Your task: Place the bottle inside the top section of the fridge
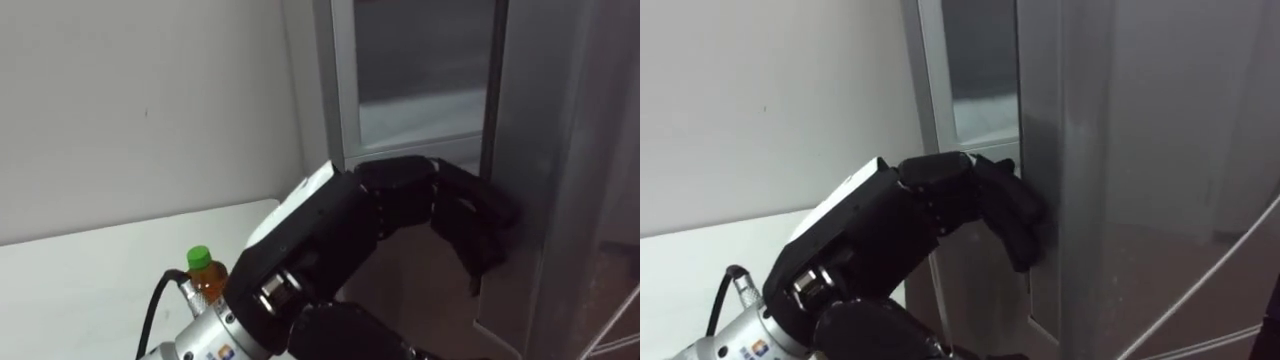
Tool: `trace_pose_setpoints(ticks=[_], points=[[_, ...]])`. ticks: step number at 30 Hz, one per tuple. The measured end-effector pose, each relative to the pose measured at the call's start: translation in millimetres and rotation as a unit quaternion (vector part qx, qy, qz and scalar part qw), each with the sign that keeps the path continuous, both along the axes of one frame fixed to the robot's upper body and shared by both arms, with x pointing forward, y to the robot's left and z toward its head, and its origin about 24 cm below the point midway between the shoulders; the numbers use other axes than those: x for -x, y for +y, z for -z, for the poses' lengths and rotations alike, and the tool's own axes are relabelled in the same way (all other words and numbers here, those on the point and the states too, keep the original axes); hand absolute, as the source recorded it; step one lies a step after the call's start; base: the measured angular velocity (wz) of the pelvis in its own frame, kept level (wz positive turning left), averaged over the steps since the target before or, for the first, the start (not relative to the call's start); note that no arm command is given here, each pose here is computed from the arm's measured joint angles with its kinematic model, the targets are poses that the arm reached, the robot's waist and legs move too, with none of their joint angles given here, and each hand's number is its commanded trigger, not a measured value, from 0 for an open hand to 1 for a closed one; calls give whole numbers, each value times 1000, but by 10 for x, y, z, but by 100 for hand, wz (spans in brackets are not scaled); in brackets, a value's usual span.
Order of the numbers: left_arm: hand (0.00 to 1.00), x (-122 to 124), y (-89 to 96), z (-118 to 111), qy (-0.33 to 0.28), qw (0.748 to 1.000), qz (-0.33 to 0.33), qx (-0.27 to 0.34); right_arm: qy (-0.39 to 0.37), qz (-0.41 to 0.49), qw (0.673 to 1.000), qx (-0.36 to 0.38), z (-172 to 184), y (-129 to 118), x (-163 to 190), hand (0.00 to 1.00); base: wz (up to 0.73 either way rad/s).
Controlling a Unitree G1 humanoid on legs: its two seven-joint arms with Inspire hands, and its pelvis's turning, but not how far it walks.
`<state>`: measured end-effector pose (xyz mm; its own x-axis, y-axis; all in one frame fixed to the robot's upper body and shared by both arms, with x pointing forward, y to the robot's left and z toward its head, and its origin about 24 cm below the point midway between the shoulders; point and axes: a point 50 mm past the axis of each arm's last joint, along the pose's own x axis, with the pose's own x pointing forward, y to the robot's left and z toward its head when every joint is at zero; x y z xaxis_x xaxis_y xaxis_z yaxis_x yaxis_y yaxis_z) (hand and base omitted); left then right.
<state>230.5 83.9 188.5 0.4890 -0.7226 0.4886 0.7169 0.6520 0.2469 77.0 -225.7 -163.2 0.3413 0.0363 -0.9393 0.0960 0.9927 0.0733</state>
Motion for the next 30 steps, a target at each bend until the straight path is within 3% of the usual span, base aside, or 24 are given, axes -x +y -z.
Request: trace_pose_setpoints(ticks=[30], points=[[0,79,-159,54,-3,998,54,-22,-26,48,999,2,-20,-64,5,0,-10]])
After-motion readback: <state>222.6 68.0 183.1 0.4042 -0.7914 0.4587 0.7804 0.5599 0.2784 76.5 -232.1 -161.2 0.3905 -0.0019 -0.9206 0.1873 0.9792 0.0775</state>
